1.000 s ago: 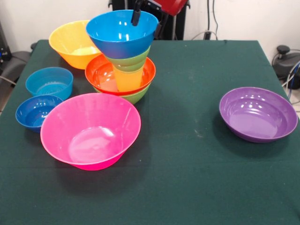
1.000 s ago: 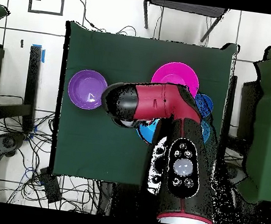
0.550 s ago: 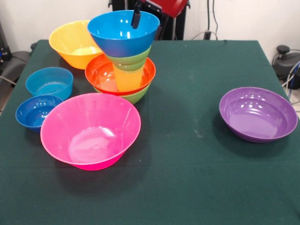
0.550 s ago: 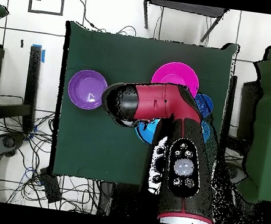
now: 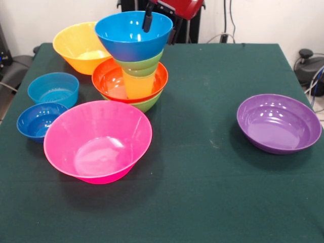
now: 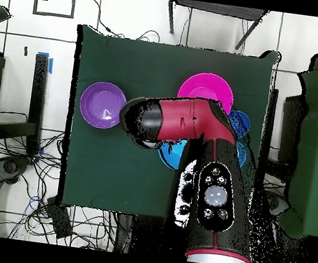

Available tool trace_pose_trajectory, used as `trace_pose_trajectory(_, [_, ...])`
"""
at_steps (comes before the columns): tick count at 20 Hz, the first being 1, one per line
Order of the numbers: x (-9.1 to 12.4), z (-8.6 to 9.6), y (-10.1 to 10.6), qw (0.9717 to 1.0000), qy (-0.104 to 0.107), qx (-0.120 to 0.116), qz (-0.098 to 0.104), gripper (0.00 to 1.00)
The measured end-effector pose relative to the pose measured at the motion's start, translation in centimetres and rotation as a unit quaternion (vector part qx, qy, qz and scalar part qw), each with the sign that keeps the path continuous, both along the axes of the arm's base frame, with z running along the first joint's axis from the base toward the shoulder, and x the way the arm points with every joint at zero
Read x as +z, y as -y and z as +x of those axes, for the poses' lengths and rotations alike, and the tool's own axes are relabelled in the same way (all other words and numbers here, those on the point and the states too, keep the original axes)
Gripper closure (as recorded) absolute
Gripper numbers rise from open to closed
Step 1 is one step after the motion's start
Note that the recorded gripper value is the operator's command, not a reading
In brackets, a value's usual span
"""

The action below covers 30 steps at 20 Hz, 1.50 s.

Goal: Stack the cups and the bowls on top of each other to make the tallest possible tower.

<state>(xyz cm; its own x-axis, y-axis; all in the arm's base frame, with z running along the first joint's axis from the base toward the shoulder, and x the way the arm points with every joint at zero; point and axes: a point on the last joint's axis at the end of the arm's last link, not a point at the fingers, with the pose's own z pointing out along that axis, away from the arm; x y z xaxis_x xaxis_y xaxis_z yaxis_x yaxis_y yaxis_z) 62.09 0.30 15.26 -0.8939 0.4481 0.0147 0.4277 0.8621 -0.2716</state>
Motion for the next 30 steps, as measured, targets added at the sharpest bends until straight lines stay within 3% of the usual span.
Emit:
trace_pose_trajectory(22, [1.5,0.3,-0.5,1.0000,0.004,-0.003,0.003,0.00])
trace_pose_trajectory(30, [3.4,0.9,-2.4,0.9996,-0.001,-0.013,0.024,0.00])
